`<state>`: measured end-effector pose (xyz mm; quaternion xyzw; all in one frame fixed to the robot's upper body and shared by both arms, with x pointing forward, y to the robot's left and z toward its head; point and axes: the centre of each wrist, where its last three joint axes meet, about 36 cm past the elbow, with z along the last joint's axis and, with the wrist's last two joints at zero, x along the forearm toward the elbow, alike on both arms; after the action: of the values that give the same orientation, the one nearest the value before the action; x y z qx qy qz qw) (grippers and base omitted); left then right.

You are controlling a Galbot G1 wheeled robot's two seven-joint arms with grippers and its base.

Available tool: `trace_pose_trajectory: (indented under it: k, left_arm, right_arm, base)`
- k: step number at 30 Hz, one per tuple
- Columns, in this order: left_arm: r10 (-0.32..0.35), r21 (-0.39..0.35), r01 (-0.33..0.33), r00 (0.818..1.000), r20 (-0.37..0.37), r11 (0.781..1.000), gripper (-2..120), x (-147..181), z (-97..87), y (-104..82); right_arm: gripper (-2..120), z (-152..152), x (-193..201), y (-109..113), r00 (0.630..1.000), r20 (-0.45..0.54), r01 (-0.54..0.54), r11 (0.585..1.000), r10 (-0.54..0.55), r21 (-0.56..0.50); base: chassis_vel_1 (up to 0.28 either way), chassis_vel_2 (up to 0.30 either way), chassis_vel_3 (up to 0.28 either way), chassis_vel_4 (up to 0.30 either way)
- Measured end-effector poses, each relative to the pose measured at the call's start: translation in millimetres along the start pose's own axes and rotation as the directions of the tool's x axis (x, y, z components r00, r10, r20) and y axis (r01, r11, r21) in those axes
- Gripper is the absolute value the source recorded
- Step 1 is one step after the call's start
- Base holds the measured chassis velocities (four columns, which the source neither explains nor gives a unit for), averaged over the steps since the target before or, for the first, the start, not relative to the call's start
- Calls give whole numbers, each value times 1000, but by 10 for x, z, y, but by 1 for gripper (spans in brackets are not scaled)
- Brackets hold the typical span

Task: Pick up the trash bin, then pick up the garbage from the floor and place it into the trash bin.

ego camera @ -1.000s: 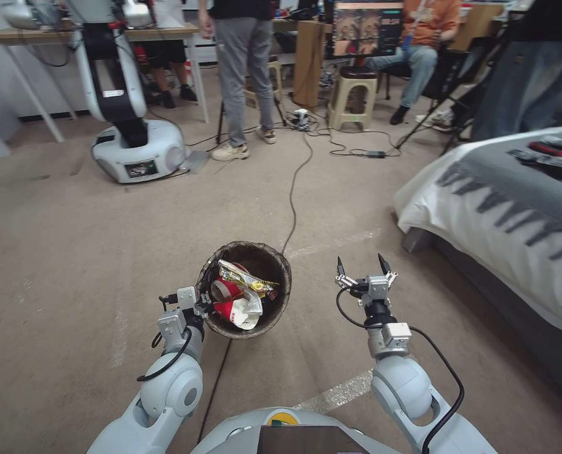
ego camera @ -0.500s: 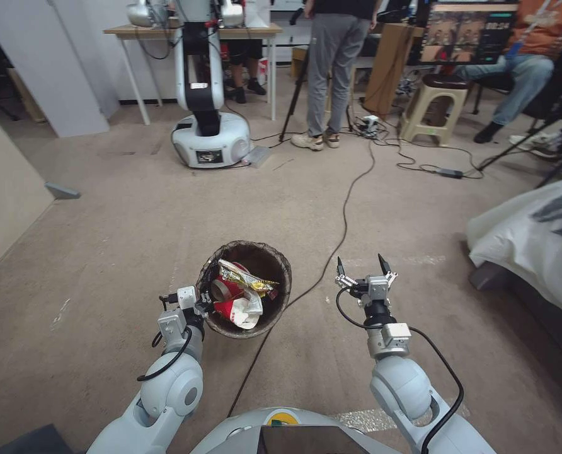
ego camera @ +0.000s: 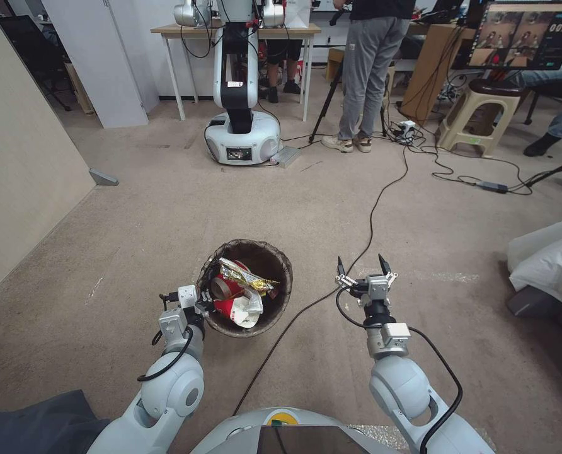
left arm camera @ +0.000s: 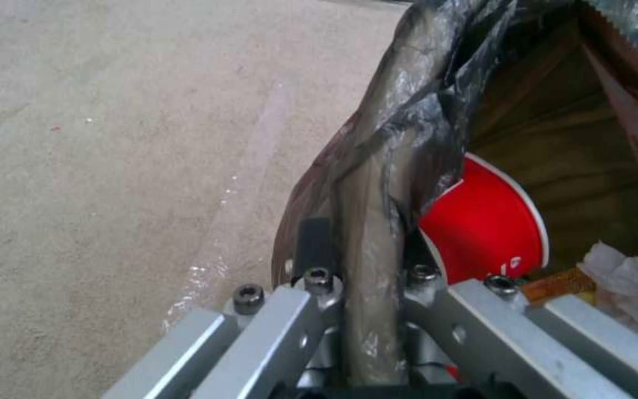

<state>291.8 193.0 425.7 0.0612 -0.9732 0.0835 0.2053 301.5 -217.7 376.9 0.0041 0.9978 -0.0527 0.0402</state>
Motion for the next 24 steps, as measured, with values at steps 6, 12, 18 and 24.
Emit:
trace_pose_trajectory:
  k: [6, 12, 18, 24]
  left_arm:
    - [7, -3, -7, 1000, -9, 1000, 0, 13, -39, 0]
    - [17, -2, -17, 998, -57, 1000, 0, -10, -145, 15]
    - [30, 9, -29, 988, -148, 1000, 0, -90, -350, 53]
    - [24, 31, -17, 973, -231, 999, 0, -206, -412, 177]
  right_arm:
    - [100, -5, -10, 12, 1000, 2, -1, 1000, 1, -3]
    - [100, -3, -17, 19, 1000, 0, -4, 1000, 4, -3]
    - [100, 6, -12, 27, 1000, -3, -3, 1000, 3, -2]
    - [100, 31, -31, 108, 1000, -5, 17, 1000, -17, -9]
  base:
    - [0, 0, 0, 0]
    - [0, 0, 0, 0]
    - [0, 0, 0, 0]
    - [0, 0, 0, 0]
